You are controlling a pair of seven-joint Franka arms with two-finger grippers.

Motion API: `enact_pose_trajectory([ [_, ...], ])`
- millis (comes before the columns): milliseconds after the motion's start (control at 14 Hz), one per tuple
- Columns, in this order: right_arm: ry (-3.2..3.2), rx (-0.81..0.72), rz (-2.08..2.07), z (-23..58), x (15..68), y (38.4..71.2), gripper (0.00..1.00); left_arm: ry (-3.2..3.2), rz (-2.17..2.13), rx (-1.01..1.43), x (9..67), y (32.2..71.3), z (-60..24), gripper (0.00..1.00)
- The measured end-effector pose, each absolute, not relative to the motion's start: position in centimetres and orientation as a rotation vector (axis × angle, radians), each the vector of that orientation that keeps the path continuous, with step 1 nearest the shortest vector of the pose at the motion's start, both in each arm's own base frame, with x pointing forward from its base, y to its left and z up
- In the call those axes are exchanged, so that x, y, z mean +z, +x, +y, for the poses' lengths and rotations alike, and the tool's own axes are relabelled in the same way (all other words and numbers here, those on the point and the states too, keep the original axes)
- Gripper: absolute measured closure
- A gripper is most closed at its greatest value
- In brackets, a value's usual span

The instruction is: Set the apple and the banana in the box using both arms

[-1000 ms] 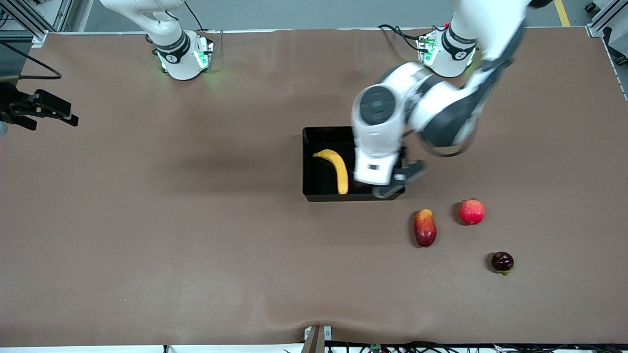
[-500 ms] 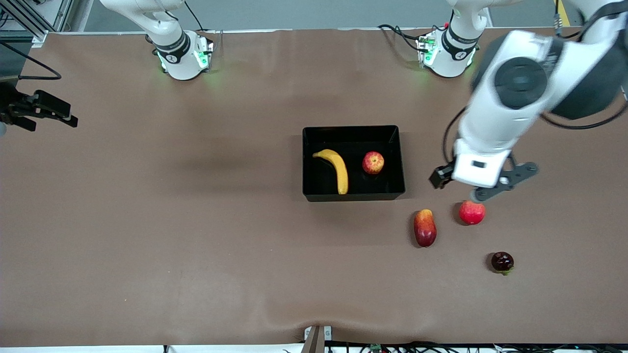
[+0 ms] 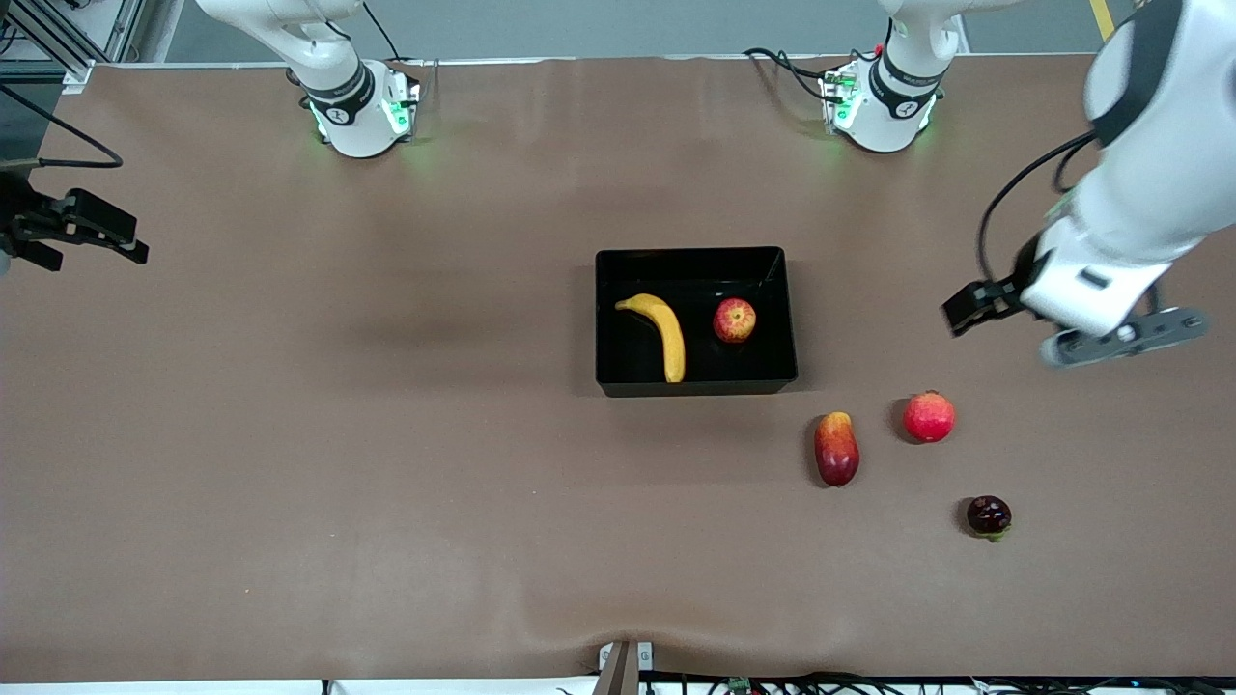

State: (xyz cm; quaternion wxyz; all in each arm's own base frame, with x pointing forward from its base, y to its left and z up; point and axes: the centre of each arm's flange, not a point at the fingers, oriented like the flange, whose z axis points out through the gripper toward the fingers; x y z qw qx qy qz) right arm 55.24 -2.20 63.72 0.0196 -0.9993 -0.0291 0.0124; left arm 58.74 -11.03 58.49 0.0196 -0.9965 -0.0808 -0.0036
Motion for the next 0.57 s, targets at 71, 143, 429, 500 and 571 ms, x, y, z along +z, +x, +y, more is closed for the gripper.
enact_pose_trajectory([
  [71, -3.101, 0.041, -0.091, -2.2, 63.7, 55.2, 0.0, -3.099, -0.242, -0.009, 59.2, 57.8, -9.7, 0.0],
  [143, -3.1, 0.043, -0.092, -2.1, 63.7, 55.2, 0.0, -3.101, -0.237, -0.011, 59.7, 56.8, -8.7, 0.0],
  [429, -3.098, 0.071, -0.102, -1.8, 63.5, 55.0, 0.0, -3.12, -0.166, -0.02, 61.1, 53.8, -5.8, 0.0],
  [500, -3.098, 0.074, -0.111, -1.5, 63.5, 55.0, 0.0, -3.126, -0.138, -0.022, 61.4, 53.4, -5.3, 0.0],
  [571, -3.098, 0.078, -0.119, -1.1, 63.5, 55.0, 0.0, -3.127, -0.117, -0.022, 61.5, 53.1, -5.0, 0.0],
])
